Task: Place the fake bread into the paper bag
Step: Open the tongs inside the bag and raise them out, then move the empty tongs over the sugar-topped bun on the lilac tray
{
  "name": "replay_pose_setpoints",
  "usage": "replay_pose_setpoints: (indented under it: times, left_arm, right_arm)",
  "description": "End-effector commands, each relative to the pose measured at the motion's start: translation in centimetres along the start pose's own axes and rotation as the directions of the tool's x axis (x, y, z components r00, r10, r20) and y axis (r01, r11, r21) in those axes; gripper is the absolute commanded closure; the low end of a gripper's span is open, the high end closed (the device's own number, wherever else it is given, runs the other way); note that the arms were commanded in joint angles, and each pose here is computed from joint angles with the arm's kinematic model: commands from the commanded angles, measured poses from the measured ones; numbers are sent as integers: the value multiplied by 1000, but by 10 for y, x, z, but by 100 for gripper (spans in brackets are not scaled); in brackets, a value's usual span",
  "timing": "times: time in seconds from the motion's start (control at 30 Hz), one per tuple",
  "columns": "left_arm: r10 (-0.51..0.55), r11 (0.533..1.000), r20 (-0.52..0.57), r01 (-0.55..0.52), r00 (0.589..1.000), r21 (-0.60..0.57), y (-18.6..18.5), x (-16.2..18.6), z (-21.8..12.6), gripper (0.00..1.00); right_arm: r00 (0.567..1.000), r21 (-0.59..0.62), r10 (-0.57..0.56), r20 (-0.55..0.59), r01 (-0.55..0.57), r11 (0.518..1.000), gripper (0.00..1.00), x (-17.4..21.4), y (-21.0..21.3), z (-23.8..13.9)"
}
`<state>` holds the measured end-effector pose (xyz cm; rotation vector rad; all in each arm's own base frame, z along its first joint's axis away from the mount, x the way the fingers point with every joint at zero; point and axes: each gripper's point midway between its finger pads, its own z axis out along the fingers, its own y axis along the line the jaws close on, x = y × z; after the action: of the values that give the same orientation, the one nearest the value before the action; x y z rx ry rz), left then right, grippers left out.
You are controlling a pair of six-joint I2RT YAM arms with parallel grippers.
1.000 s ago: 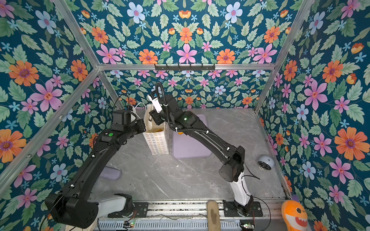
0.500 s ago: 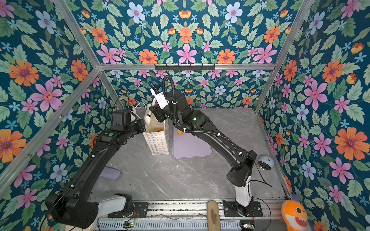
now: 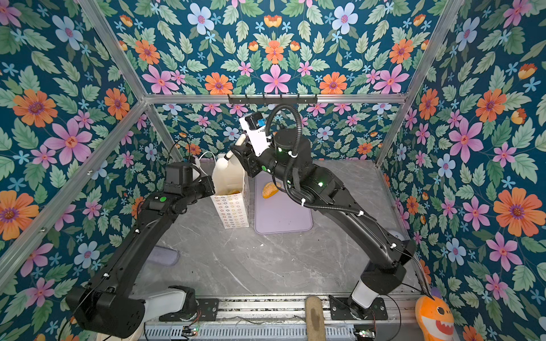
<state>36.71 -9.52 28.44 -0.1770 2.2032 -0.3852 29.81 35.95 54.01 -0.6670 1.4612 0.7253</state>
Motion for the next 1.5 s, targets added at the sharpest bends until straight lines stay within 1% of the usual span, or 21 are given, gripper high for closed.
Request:
replay_pose_setpoints:
  times: [0.0,0.2,0.33,0.43,0.57,0.67,0.73,0.83,0.9,1.0,1.27,1.33,1.37,1.47]
  left_arm:
    - [5,1000,11,-6,1000,1,0,-2,-2,100]
    - [5,1000,10,-5,1000,1,0,-2,-2,100]
    - [3,1000,9,-3,1000,1,0,-2,-2,100]
    - [3,1000,9,-3,1000,5,-1,-2,-2,100]
    - [-1,1000,8,1,1000,6,-1,-2,-1,100]
    - [-3,1000,7,3,1000,11,-2,-2,-1,100]
    - [-5,1000,7,5,1000,11,-2,-2,-1,100]
    - [-4,1000,6,4,1000,13,-3,-3,-2,100]
    - [-4,1000,7,4,1000,11,-3,-3,-2,100]
    - [-3,1000,7,3,1000,3,-1,-2,-1,100]
    - [-2,1000,6,2,1000,1,0,-2,0,100]
    - [-1,1000,4,1,1000,0,0,-2,0,100]
    - [0,1000,6,0,1000,4,-1,-2,-1,100]
    - [0,1000,3,0,1000,6,-1,-2,0,100]
  right_arm:
    - [994,69,-28,103,21,997,58,-26,-17,-18]
    - [992,174,-21,123,0,985,58,-24,-53,-54]
    - [990,255,-38,133,3,967,59,-19,-72,-77]
    - [993,316,-41,108,5,949,59,-5,-90,-85]
    - [998,383,-16,55,-6,924,59,26,-117,-84]
    - [999,407,32,15,-36,913,59,53,-135,-77]
    - [998,425,54,17,-56,904,59,67,-146,-73]
    - [997,440,82,15,-80,894,61,90,-164,-60]
    - [996,439,90,-9,-77,895,61,109,-171,-47]
    - [993,413,110,-39,-84,907,61,134,-175,-26]
    - [979,358,180,-92,-136,924,62,182,-182,26]
    - [977,362,198,-74,-159,919,62,186,-185,34]
    - [972,365,216,-88,-170,915,62,202,-188,45]
    - [968,362,236,-85,-191,912,63,217,-190,62]
